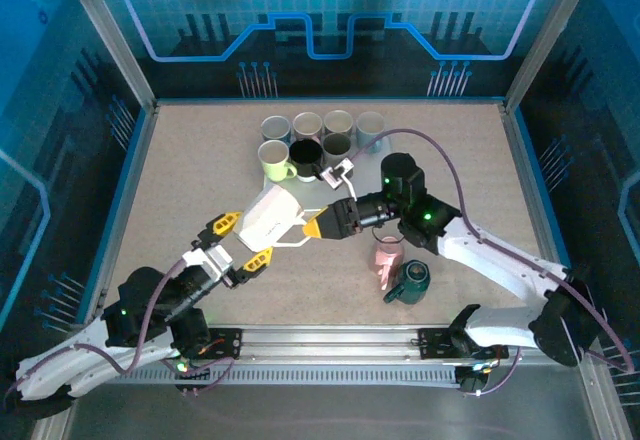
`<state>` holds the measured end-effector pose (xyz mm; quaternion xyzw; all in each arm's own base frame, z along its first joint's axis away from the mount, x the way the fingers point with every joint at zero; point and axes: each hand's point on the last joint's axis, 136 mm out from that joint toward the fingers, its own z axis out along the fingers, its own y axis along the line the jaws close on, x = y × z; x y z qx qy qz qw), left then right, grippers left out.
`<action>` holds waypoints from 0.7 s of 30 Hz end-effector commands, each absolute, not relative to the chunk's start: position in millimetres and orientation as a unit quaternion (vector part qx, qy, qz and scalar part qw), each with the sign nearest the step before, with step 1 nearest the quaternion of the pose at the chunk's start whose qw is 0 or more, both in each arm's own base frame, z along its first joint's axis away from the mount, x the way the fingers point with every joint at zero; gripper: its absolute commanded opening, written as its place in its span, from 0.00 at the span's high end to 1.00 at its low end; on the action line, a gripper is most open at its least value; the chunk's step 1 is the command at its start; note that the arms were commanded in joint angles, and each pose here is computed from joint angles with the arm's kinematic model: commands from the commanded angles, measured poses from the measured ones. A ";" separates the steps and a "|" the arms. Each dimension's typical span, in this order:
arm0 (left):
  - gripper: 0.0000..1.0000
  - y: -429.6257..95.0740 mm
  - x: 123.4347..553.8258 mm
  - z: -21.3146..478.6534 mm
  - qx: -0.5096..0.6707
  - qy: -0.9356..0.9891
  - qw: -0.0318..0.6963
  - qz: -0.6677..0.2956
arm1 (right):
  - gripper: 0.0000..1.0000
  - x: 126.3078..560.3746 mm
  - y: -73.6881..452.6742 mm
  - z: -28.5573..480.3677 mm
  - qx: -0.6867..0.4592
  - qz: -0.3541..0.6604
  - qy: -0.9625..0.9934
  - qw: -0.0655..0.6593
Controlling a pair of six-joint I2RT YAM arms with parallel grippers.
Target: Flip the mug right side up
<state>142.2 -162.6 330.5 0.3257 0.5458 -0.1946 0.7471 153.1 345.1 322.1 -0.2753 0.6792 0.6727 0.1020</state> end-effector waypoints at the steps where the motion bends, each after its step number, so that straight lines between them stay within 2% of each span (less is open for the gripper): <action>1: 0.45 -153.8 134.0 366.1 0.291 0.501 0.785 -0.220 | 0.37 142.3 352.4 338.4 -0.301 0.696 0.643 0.104; 7: 0.44 -164.7 132.9 358.3 0.316 0.504 0.772 -0.224 | 0.54 146.9 360.5 332.7 -0.284 0.706 0.641 0.096; 11: 0.41 -169.7 131.7 354.7 0.327 0.506 0.764 -0.230 | 0.74 149.6 362.3 331.3 -0.273 0.716 0.636 0.087; 15: 0.27 -168.5 129.9 354.4 0.334 0.522 0.749 -0.235 | 0.91 155.2 354.6 333.8 -0.266 0.709 0.645 0.099; 18: 0.01 -155.1 134.6 361.7 0.312 0.547 0.744 -0.223 | 0.97 167.9 335.7 337.2 -0.251 0.691 0.664 0.140; 19: 0.01 -148.8 136.1 363.9 0.303 0.559 0.741 -0.219 | 1.00 175.6 327.2 335.6 -0.241 0.678 0.676 0.159; 21: 0.01 -136.5 140.4 364.2 0.282 0.588 0.729 -0.209 | 1.00 190.1 308.4 327.3 -0.222 0.636 0.711 0.200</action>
